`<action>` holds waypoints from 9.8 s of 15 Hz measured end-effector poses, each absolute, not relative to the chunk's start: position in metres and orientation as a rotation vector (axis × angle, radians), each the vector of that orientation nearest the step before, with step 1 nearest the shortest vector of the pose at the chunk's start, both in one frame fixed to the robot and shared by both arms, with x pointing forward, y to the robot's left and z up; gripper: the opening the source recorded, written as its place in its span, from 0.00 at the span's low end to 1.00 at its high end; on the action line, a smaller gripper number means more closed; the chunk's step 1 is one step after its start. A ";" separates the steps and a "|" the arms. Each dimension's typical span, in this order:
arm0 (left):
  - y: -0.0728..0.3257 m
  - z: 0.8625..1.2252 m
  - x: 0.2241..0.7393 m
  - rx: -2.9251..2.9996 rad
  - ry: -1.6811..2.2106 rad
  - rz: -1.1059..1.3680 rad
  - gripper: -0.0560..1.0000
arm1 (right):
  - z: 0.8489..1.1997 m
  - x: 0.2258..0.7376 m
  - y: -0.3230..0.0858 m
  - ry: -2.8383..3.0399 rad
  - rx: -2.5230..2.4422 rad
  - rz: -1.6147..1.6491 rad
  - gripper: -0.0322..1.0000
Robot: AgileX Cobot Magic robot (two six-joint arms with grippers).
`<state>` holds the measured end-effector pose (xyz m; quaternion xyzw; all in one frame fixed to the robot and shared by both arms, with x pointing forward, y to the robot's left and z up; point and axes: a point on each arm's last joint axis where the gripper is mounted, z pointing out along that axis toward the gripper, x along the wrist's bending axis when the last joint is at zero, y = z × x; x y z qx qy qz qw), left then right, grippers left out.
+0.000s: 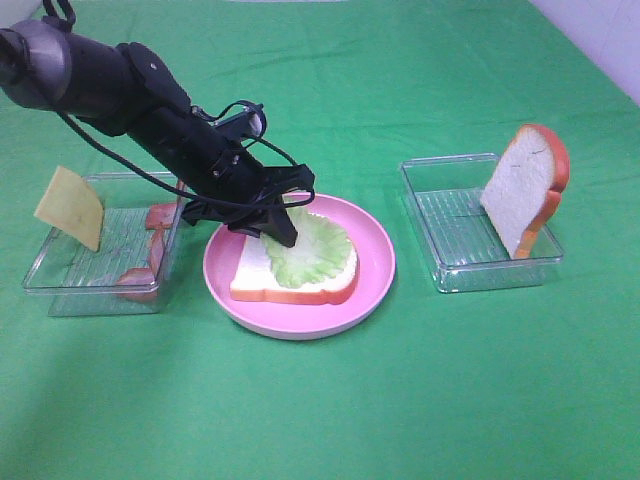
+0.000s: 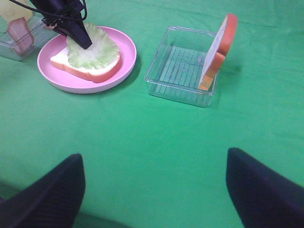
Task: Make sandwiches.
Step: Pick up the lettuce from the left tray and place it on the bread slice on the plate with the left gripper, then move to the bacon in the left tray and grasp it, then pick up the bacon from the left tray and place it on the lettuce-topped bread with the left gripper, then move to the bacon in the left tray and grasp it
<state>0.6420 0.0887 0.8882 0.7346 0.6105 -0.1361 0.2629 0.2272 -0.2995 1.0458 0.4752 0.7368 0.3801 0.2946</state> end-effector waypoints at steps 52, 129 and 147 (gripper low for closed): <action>0.148 0.940 0.697 2.008 2.077 0.172 0.33 | 1.046 0.227 -0.300 1.961 1.265 1.012 0.75; 0.057 0.987 0.677 2.291 1.643 -0.044 0.65 | 1.046 0.227 -0.300 1.961 1.265 1.012 0.75; 0.122 1.036 0.589 2.241 1.986 0.114 0.65 | 1.046 0.227 -0.300 1.961 1.265 1.012 0.75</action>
